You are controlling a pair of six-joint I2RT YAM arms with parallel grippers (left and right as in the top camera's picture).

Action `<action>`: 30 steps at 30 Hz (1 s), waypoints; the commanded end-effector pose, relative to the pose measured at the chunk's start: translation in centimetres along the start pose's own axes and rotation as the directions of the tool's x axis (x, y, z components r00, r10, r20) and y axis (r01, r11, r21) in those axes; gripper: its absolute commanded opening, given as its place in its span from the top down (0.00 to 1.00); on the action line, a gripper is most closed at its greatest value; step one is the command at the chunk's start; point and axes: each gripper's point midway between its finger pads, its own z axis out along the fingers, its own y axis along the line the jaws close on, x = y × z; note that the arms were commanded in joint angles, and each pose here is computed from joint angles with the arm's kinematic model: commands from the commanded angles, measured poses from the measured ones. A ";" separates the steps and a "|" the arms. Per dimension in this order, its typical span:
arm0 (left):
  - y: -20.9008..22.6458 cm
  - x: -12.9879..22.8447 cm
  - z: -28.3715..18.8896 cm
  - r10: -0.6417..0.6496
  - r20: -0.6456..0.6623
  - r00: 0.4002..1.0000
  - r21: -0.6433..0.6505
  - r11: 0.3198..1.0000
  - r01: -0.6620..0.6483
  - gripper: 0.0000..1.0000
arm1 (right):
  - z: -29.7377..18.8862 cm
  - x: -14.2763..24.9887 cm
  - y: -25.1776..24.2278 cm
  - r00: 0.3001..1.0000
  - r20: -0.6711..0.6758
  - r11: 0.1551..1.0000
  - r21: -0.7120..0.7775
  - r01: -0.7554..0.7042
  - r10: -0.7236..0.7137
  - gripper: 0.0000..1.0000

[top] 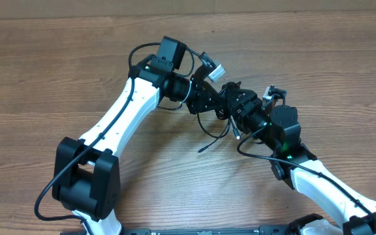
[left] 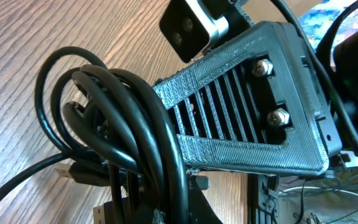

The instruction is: Untangle cables

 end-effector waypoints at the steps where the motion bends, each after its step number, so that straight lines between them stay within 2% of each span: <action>1: -3.0 0.0 0.9 0.007 0.008 1.000 0.151 0.988 -0.008 0.96 | 0.2 -0.5 1.9 0.999 0.032 0.998 -0.054 0.021 -0.020 0.30; 7: -3.9 -0.3 0.8 0.032 0.031 0.999 0.203 0.979 -0.037 0.96 | 1.0 -0.4 0.2 1.000 0.021 1.000 -0.010 0.008 -0.008 0.44; 13: -4.4 -0.3 0.7 0.054 0.044 0.998 0.228 0.972 -0.063 0.96 | 1.4 -0.1 2.1 0.999 -0.002 0.993 -0.110 0.036 -0.036 0.46; 16: -4.8 -0.5 0.6 0.067 0.055 0.996 0.250 0.965 -0.079 0.96 | 1.3 -0.3 2.8 0.995 0.016 0.985 -0.140 0.099 -0.098 0.48; 20: -6.0 -0.7 0.6 0.094 0.079 0.992 0.303 0.946 -0.113 0.96 | 1.5 -0.1 1.9 0.993 0.010 0.987 -0.108 0.120 -0.120 0.65; 22: -6.2 -0.7 0.8 0.097 0.077 0.992 0.308 0.944 -0.116 0.96 | 1.6 -0.1 1.6 0.990 0.008 0.985 -0.096 0.144 -0.144 0.81; 23: -6.2 -0.6 0.8 0.098 0.076 0.992 0.308 0.944 -0.117 0.96 | 1.6 0.0 1.2 0.988 0.005 0.984 -0.084 0.157 -0.157 0.93; 24: -6.2 -0.6 0.9 0.100 0.075 0.992 0.304 0.945 -0.118 0.96 | 1.7 0.0 0.8 0.986 0.001 0.984 -0.070 0.165 -0.166 0.96; 26: -5.7 -0.6 0.9 0.101 0.068 0.993 0.284 0.952 -0.117 0.96 | 1.7 0.3 0.0 0.981 -0.014 0.981 -0.038 0.192 -0.193 0.96; 30: -2.5 -0.3 0.1 0.042 0.039 0.998 0.151 0.987 -0.047 0.96 | 1.7 1.3 -0.6 0.973 -0.081 0.976 -0.034 0.215 -0.217 0.96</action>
